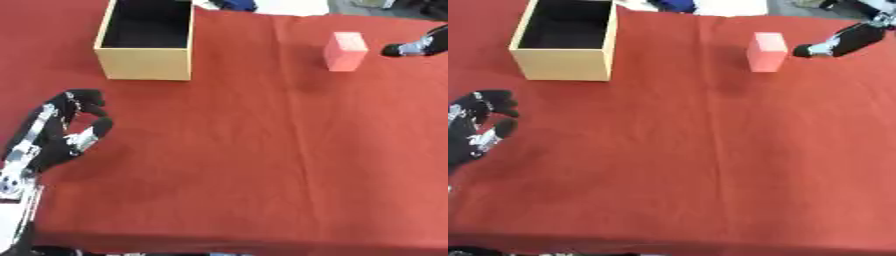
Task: Pick up objects on the table and place them in the box.
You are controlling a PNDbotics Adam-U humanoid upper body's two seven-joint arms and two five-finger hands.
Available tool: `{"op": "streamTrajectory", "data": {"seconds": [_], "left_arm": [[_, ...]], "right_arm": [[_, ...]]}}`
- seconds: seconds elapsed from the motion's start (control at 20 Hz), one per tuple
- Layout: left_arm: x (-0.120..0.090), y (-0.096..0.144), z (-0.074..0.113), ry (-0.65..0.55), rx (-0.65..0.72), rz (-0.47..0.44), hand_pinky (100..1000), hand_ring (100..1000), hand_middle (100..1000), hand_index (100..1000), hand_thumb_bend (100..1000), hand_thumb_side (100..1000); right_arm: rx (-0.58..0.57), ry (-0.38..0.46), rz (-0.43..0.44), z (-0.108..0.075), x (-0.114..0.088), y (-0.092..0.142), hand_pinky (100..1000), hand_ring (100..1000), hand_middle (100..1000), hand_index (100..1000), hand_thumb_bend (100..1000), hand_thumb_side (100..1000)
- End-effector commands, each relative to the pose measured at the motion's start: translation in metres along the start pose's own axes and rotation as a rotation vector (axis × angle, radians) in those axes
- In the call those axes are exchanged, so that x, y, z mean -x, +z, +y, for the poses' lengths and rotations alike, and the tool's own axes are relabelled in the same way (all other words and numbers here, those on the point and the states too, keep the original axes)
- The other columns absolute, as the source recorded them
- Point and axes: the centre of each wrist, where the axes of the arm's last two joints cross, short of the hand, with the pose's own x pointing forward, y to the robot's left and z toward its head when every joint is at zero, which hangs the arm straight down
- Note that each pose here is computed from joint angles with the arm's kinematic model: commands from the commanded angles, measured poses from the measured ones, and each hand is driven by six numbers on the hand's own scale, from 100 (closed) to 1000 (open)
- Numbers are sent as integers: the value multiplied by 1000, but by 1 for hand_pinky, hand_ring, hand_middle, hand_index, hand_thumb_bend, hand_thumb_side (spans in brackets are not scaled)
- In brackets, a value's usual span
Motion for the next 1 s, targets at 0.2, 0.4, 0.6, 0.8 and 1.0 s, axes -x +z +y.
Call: {"op": "streamTrajectory", "data": {"seconds": [0.2,0.4,0.6,0.8,1.0], "left_arm": [[-8,-5,4,-21,18,-30,1000,643,636,778,613,470],[-8,-6,4,-19,23,-35,1000,642,636,778,612,471],[-10,-7,2,-15,31,-43,1000,642,636,778,610,473],[-10,-7,2,-13,34,-45,1000,642,636,779,608,476],[-10,-8,1,-12,34,-46,1000,642,636,779,605,478]], "right_arm": [[47,27,46,0,-1,-11,817,939,826,944,615,356],[52,42,72,10,-2,-18,816,935,828,943,614,362],[65,59,98,19,-1,-20,816,935,826,942,612,359],[87,69,128,25,3,-19,818,941,832,943,592,332],[114,81,166,29,8,-15,819,943,836,944,588,356]]}}
